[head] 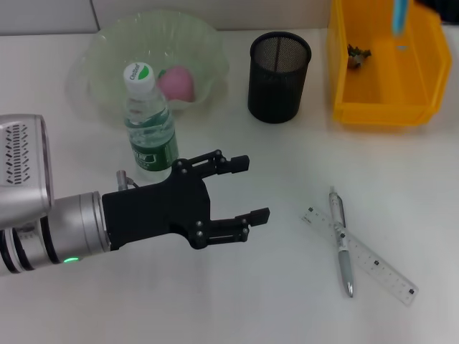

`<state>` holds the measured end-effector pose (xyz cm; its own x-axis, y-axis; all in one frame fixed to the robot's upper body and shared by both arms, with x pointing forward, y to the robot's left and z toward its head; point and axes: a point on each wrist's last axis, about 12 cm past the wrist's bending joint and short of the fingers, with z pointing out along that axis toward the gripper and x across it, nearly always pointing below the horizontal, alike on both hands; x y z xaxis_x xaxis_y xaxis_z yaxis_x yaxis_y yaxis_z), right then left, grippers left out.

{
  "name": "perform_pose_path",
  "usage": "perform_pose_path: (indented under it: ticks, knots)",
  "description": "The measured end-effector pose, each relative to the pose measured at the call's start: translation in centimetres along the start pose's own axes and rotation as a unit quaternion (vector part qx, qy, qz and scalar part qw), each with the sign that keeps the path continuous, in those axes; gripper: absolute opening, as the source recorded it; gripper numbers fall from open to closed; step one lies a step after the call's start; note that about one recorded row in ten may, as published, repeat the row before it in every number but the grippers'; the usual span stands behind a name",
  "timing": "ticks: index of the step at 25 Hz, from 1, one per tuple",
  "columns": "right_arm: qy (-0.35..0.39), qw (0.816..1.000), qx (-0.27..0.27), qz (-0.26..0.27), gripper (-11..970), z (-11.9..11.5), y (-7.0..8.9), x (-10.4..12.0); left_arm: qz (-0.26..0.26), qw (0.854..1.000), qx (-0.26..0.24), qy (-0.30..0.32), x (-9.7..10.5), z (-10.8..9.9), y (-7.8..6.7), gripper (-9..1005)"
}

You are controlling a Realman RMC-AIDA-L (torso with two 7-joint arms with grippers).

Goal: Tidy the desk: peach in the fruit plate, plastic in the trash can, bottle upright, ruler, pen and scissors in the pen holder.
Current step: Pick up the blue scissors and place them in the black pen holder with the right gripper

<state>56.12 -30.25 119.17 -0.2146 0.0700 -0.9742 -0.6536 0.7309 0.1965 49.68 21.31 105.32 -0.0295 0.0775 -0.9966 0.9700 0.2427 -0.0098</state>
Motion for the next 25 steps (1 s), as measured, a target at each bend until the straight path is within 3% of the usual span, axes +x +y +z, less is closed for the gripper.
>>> perform_pose_path:
  ticks: [3, 4, 5, 9, 12, 16, 25]
  knots:
    - [-0.091, 0.995, -0.015, -0.046, 197, 1.7, -0.9, 1.7, 0.0, 1.0, 0.0, 0.001, 0.0, 0.0, 0.0, 798]
    - [-0.118, 0.99, -0.012, -0.079, 197, 3.1, -1.1, 3.3, 0.0, 1.0, 0.0, 0.001, 0.0, 0.0, 0.0, 798]
    - [-0.118, 0.99, -0.012, -0.079, 197, 3.1, -1.1, 3.3, 0.0, 1.0, 0.0, 0.001, 0.0, 0.0, 0.0, 798]
    - [-0.099, 0.985, -0.008, -0.14, 199, 7.6, -0.5, 6.4, -0.002, 1.0, 0.003, 0.003, 0.0, 0.1, 0.0, 798]
    - [-0.078, 0.984, -0.003, -0.158, 205, 9.2, -0.1, 7.2, -0.002, 1.0, 0.004, 0.006, 0.1, 0.1, 0.0, 798]
    - [-0.046, 0.986, -0.004, -0.158, 214, 11.3, 0.6, 8.3, -0.001, 1.0, 0.004, 0.007, 0.1, 0.1, 0.0, 798]
    - [-0.047, 0.991, 0.015, -0.122, 233, 11.9, 0.6, 8.7, 0.002, 1.0, 0.005, 0.007, 0.1, 0.2, 0.0, 798]
